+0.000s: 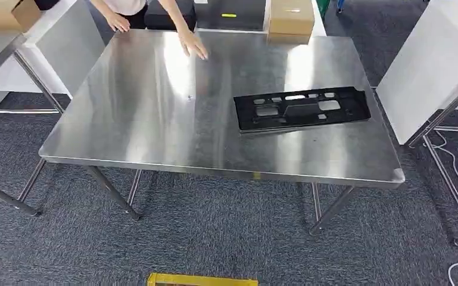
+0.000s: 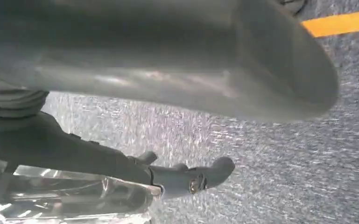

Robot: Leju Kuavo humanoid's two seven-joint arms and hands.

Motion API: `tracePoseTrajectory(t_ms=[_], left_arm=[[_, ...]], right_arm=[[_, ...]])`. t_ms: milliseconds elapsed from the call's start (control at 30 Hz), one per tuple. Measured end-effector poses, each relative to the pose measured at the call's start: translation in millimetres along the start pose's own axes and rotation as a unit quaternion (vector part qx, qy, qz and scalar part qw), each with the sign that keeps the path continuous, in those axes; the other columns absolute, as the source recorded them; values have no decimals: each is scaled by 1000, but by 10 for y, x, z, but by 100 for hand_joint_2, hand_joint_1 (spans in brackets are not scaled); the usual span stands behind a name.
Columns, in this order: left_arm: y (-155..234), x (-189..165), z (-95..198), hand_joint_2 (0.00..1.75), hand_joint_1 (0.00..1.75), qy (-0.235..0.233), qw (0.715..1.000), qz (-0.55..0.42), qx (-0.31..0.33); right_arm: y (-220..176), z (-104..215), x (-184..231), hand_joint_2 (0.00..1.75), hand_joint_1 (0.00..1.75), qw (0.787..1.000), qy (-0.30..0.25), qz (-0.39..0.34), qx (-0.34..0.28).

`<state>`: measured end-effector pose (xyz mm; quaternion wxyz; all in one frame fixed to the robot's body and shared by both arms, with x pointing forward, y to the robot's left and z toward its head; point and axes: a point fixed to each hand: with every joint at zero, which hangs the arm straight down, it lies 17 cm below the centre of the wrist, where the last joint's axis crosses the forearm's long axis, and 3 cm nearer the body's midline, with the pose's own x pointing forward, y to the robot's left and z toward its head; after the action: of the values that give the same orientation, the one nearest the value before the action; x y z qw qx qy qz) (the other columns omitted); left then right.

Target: Take the parts from the cabinet and place them on the table.

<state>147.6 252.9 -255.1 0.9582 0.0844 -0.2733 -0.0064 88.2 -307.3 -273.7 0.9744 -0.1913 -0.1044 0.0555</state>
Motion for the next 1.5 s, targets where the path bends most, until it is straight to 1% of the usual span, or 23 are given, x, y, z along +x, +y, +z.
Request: tracePoseTrajectory(t_ms=[100, 133, 267, 367, 400, 500, 933, 967, 1500], left_arm=[[13, -11, 1, 0, 0, 1, 1000, -1, 1], [13, -9, 1, 0, 0, 0, 1000, -1, 1], [15, -6, 4, 0, 0, -3, 1000, -1, 2], [32, 7, -1, 0, 0, -6, 1000, -2, 4], [36, 7, -1, 0, 0, -7, 1000, -2, 4], [32, 6, 0, 0, 0, -7, 1000, -2, 5], [25, -3, 4, 0, 0, -5, 1000, -2, 5], [25, -3, 3, 0, 0, -5, 1000, -2, 5], [28, -5, 3, 0, 0, -4, 1000, -2, 8]], right_arm=[[2, 2, -6, 175, 0, 1000, 3, 3, -1], [3, 3, -20, 0, 0, 1000, 6, 3, -1], [10, 3, -53, 0, 0, 1000, 12, 6, 3], [32, 4, -5, 0, 0, 1000, -1, 8, 10], [28, 2, 14, 175, 0, 1000, -4, 8, 10], [9, -4, 46, 175, 0, 1000, -12, 11, 7], [-63, -21, 7, 175, 0, 1000, -3, 18, -7], [-65, -22, 6, 0, 0, 1000, -3, 18, -7], [-89, -29, -45, 0, 0, 1000, 1, 16, -8]])
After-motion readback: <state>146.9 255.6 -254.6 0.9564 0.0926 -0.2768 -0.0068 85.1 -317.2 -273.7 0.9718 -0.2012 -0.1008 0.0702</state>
